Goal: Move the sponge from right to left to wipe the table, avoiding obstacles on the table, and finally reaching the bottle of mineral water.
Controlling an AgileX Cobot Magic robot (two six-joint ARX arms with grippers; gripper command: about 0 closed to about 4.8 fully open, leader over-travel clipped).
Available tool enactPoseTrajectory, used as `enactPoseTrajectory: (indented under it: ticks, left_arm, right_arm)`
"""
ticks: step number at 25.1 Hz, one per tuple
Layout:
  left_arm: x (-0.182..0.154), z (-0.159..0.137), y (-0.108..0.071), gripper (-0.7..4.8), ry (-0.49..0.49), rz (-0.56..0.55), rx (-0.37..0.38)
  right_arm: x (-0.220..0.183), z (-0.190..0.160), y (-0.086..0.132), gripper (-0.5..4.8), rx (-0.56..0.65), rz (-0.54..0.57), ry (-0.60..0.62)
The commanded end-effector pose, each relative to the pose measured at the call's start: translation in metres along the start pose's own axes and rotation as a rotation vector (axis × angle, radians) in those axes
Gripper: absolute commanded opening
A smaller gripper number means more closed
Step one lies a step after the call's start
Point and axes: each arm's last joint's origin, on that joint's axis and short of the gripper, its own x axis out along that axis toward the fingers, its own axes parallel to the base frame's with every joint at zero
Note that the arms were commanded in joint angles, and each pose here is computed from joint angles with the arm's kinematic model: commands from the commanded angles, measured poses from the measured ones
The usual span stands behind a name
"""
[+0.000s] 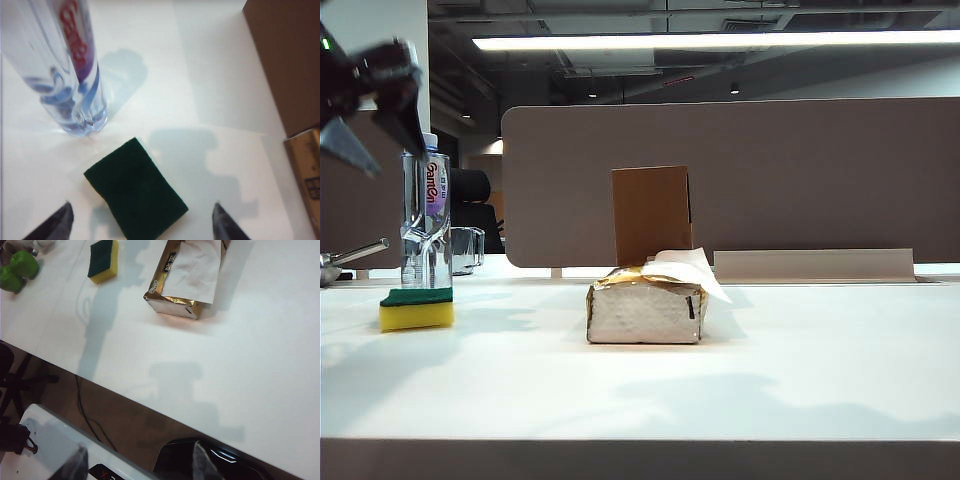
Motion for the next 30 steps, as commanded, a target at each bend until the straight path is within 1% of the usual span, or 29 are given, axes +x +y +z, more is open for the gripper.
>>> enactPoseTrajectory:
  ticks: [1, 13, 14, 16, 20, 25, 30]
  left_arm:
    - [-0.022, 0.005, -0.007, 3.56, -0.036, -0.005, 0.02]
    - [-0.09, 0.009, -0.029, 3.55, -0.15, -0.006, 0.065]
    - [-0.1, 0.007, -0.033, 3.55, -0.157, -0.009, 0.083]
    - [-0.115, 0.004, -0.038, 3.55, -0.159, -0.013, 0.087]
    - [-0.137, -0.006, -0.049, 3.55, -0.15, -0.093, 0.099]
    - [-0.158, -0.018, -0.057, 3.55, -0.119, -0.101, 0.108]
    - [-0.176, -0.034, -0.066, 3.55, -0.122, -0.128, 0.112]
  right_arm:
    - [-0.001, 0.002, 0.001, 2.69, -0.012, 0.009, -0.018]
    - [-0.003, 0.0, 0.003, 2.69, -0.018, 0.011, -0.025]
    - [-0.003, 0.0, 0.003, 2.69, -0.022, 0.016, -0.021]
    - [-0.002, 0.0, 0.005, 2.69, -0.033, 0.027, -0.013]
    - [-0.002, -0.001, 0.006, 2.69, -0.054, 0.038, -0.005]
    - [-0.004, -0.005, 0.008, 2.69, -0.059, 0.043, 0.0]
    - [-0.009, -0.01, 0.01, 2.69, -0.07, 0.042, -0.006]
